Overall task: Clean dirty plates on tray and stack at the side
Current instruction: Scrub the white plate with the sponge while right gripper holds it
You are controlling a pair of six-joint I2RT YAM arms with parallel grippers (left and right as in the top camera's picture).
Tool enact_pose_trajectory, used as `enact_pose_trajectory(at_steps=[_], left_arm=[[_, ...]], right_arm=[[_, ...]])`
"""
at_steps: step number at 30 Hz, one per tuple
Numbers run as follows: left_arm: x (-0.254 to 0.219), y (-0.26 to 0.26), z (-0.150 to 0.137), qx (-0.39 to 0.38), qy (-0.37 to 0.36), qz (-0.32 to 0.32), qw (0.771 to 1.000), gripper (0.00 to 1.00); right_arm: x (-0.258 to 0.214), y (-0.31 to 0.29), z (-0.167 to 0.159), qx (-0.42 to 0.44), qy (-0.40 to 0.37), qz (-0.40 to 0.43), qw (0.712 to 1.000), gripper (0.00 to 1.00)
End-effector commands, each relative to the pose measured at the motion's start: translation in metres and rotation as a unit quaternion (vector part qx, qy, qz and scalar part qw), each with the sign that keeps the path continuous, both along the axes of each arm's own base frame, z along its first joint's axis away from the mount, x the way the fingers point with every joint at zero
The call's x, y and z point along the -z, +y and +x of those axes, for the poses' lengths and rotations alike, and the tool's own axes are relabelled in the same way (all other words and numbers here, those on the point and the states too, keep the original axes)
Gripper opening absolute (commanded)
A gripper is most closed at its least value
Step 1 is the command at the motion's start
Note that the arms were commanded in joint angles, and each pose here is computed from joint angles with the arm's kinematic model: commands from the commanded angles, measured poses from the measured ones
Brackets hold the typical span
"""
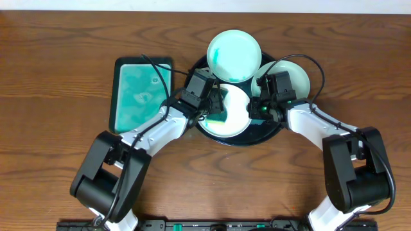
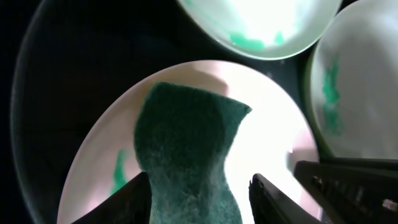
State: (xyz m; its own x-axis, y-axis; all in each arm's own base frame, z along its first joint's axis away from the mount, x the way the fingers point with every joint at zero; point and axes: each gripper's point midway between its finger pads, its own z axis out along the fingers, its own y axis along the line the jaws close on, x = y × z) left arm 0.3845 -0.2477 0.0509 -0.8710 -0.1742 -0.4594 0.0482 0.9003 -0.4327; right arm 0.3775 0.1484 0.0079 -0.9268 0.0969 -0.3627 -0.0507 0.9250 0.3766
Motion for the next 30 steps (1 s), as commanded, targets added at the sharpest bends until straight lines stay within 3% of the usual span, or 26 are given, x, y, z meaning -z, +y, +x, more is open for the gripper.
enact_pose_trajectory(at_steps=[1, 9, 19, 22, 27, 30], left_arm=[[0.011, 0.007, 0.01, -0.01, -0.009, 0.03, 0.999, 0.51], [0.023, 0.006, 0.006, 0.004, -0.001, 0.046, 0.999, 0.4], [0.021, -0.011, -0.002, 0.025, -0.006, 0.041, 0.999, 0.47], [0.023, -0.009, -0.003, 0.031, -0.008, 0.053, 0.998, 0.38], [0.027, 0.004, -0.001, 0.013, -0.011, 0.083, 0.996, 0.1], [0.027, 0.005, 0.0, 0.011, -0.011, 0.086, 0.996, 0.07]], right_arm=[[0.0, 0.004, 0.002, -0.006, -0.002, -0.005, 1.0, 0.16], [0.002, 0.003, -0.002, -0.006, 0.006, -0.007, 1.0, 0.16], [0.002, 0.003, -0.002, -0.006, 0.006, -0.007, 1.0, 0.16], [0.002, 0.003, -0.002, -0.006, 0.006, -0.007, 1.0, 0.16], [0.002, 0.003, -0.002, -0.006, 0.006, -0.007, 1.0, 0.16], [0.002, 0.003, -0.002, -0.006, 0.006, -0.007, 1.0, 0.16]])
